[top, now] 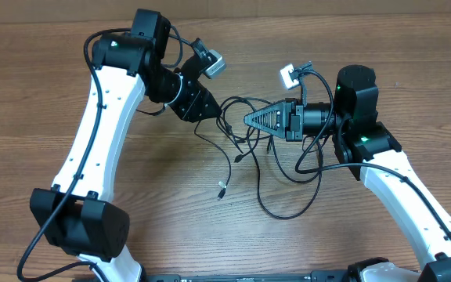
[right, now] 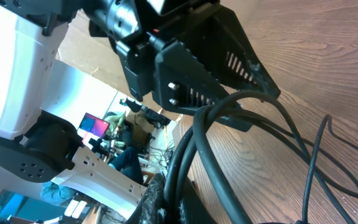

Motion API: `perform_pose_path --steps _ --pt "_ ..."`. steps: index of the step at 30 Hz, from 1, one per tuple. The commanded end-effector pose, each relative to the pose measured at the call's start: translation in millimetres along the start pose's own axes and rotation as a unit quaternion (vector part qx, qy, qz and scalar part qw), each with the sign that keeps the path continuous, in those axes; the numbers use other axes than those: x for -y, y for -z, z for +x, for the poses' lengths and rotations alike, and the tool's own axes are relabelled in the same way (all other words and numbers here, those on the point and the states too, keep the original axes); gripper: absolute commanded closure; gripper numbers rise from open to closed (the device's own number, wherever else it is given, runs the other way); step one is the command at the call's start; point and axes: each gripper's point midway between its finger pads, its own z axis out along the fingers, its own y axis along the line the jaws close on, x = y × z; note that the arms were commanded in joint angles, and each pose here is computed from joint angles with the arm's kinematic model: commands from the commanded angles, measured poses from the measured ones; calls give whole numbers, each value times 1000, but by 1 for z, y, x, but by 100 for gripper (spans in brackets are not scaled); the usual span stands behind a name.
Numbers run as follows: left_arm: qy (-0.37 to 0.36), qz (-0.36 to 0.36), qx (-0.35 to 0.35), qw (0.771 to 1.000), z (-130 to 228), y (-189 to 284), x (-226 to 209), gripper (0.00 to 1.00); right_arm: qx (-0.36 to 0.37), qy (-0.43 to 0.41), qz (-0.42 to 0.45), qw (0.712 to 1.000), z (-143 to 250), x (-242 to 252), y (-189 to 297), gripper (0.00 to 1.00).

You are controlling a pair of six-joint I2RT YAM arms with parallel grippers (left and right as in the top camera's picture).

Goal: Untangle cables

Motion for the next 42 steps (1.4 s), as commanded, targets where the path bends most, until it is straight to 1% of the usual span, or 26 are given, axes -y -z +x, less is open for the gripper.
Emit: perform_pose_path --steps 1,23,35,42 --pt "4 24 -9 1000 2 -13 -3 65 -3 13 -10 1000 -2 -8 0 96" --pt "9 22 -17 1000 6 -14 -5 64 -3 13 -10 1000 -2 -8 0 96" --pt "28 33 -34 998 11 -32 -20 65 -3 13 -10 1000 -2 -8 0 96" --pt "22 55 -9 998 0 -37 -19 64 -3 13 -10 1000 -2 -8 0 96"
